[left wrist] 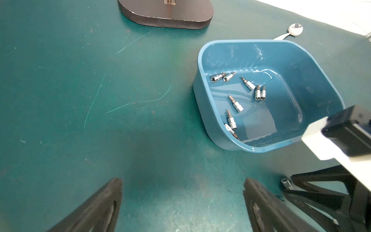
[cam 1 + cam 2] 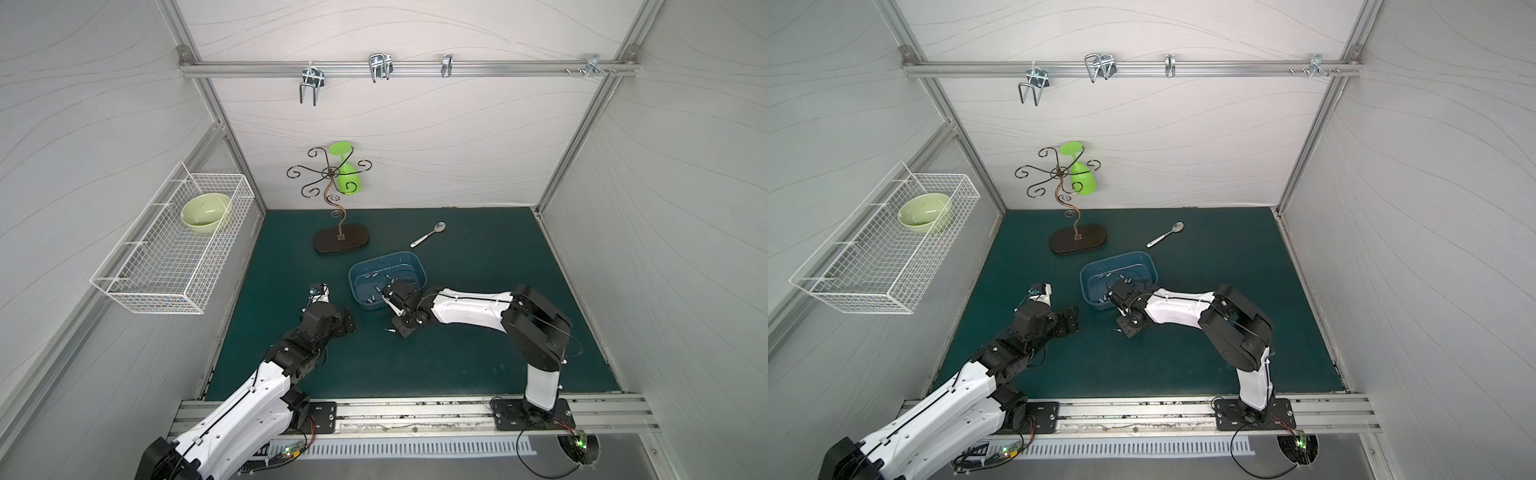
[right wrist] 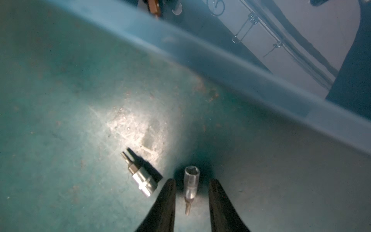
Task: Put the bit on the desktop into the storage box
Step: Pick up the screwdriver bit from the center of the board, then place the screwdriver bit in the storage box.
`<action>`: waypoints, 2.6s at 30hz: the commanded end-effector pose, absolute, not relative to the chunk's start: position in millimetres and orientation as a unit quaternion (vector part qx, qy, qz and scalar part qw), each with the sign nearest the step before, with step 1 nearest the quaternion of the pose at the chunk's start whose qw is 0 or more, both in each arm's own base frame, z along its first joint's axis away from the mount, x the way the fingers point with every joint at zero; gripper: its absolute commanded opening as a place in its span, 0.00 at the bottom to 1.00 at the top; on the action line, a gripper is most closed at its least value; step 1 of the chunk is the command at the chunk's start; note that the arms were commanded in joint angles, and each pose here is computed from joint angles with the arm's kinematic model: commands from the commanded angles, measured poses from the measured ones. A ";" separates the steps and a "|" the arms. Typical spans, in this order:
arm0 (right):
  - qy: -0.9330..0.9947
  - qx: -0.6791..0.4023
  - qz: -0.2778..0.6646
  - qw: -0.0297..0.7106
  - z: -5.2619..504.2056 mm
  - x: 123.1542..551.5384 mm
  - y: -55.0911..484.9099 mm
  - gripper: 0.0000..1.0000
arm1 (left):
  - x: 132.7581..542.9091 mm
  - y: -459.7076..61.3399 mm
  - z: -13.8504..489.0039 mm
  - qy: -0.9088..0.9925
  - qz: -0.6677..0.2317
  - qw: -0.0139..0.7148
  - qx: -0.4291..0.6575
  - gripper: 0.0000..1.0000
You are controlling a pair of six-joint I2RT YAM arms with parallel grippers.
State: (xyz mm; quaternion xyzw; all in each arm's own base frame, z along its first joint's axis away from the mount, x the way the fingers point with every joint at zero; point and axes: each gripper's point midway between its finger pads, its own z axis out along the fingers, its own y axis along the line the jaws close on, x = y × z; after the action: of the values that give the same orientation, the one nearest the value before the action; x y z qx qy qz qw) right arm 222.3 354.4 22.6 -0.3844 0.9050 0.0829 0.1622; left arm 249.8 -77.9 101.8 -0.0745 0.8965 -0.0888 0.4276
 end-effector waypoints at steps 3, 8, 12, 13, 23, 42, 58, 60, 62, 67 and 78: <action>0.909 -0.384 0.070 0.147 17.7 219.9 354.0 0.25 | 257.3 -77.0 111.9 0.886 -0.089 0.448 -0.079 0.98; 0.911 -0.383 0.066 0.138 13.2 218.1 351.8 0.21 | 257.8 -77.4 112.1 0.886 -0.089 0.448 -0.078 0.98; 0.914 -0.380 0.066 0.127 9.1 214.5 349.1 0.14 | 257.6 -77.4 111.3 0.886 -0.088 0.448 -0.078 0.98; 0.915 -0.378 0.066 0.126 9.1 214.1 348.8 0.12 | 258.0 -77.4 111.9 0.886 -0.088 0.449 -0.078 0.98; 0.914 -0.374 0.072 0.139 33.7 209.2 337.3 0.08 | 259.1 -79.3 109.8 0.888 -0.089 0.444 -0.075 0.98; 0.878 -0.335 0.206 0.271 145.5 290.5 366.8 0.10 | 258.7 -77.9 109.4 0.889 -0.086 0.444 -0.076 0.98; 0.882 -0.326 0.179 0.288 122.5 350.6 387.8 0.27 | 259.6 -78.4 108.2 0.889 -0.086 0.443 -0.076 0.98; 0.881 -0.329 0.174 0.292 125.4 349.8 383.7 0.35 | 259.5 -78.7 107.7 0.890 -0.085 0.442 -0.076 0.98; 0.879 -0.333 0.174 0.293 128.8 345.2 379.8 0.42 | 259.7 -78.8 107.9 0.890 -0.085 0.442 -0.075 0.97; 0.863 -0.367 0.193 0.287 139.8 317.8 371.5 0.50 | 260.0 -78.2 107.2 0.890 -0.083 0.442 -0.076 0.97; 0.792 -0.503 0.239 0.250 141.3 209.1 371.8 0.64 | 262.1 -79.0 105.1 0.891 -0.081 0.439 -0.077 0.97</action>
State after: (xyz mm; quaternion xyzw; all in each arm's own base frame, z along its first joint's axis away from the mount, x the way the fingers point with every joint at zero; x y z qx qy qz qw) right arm 233.5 370.4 143.1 -0.4619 0.8160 0.2272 0.2631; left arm 253.0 -77.2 92.5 -0.0749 0.9028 -0.0758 0.4166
